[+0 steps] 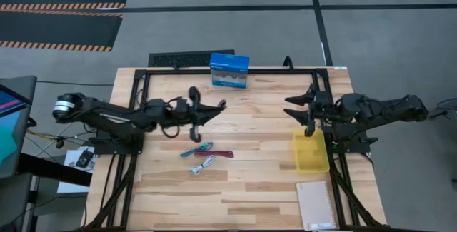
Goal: Pick and place USB-C Cables
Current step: Put the black charger cable into the yellow bin
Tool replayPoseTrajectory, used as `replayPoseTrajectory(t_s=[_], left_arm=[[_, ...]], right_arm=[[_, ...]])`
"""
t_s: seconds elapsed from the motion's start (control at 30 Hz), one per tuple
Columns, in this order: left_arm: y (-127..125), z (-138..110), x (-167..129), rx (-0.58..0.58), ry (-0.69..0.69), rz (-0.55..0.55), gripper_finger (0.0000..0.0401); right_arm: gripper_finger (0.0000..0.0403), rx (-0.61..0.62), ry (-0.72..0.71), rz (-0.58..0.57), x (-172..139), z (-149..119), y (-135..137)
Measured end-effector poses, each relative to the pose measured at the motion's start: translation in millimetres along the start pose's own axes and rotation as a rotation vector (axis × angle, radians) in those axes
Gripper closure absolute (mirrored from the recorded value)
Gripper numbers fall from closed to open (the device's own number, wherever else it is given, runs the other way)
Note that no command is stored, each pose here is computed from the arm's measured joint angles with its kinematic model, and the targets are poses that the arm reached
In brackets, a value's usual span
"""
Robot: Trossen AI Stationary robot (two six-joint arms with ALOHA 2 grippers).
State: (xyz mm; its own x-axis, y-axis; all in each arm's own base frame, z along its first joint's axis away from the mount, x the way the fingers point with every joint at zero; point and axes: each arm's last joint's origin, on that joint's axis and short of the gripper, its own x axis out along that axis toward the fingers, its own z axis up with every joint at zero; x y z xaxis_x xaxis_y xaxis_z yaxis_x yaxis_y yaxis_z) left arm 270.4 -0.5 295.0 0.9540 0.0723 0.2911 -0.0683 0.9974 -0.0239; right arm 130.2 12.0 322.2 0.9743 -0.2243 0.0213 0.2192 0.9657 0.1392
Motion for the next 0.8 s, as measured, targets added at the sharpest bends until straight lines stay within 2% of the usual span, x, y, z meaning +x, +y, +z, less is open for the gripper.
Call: replayPoseTrajectory(t_s=[0.3,0.5,0.8], left_arm=[[1.8,-23.6,74.5,0.002,0.015,-0.15,0.039],[2.1,-35.3,111.3,-0.013,0.003,-0.226,0.039],[19.3,-51.5,151.5,-0.166,0.019,-0.298,0.0389]], right_arm=[[0.018,-0.008,-0.119,0.073,-5.2,-15.1,6.2],[0.018,0.013,-0.097,0.111,-4.8,-18.7,11.6],[0.018,-0.032,-0.03,0.102,8.4,-29.1,17.8]])
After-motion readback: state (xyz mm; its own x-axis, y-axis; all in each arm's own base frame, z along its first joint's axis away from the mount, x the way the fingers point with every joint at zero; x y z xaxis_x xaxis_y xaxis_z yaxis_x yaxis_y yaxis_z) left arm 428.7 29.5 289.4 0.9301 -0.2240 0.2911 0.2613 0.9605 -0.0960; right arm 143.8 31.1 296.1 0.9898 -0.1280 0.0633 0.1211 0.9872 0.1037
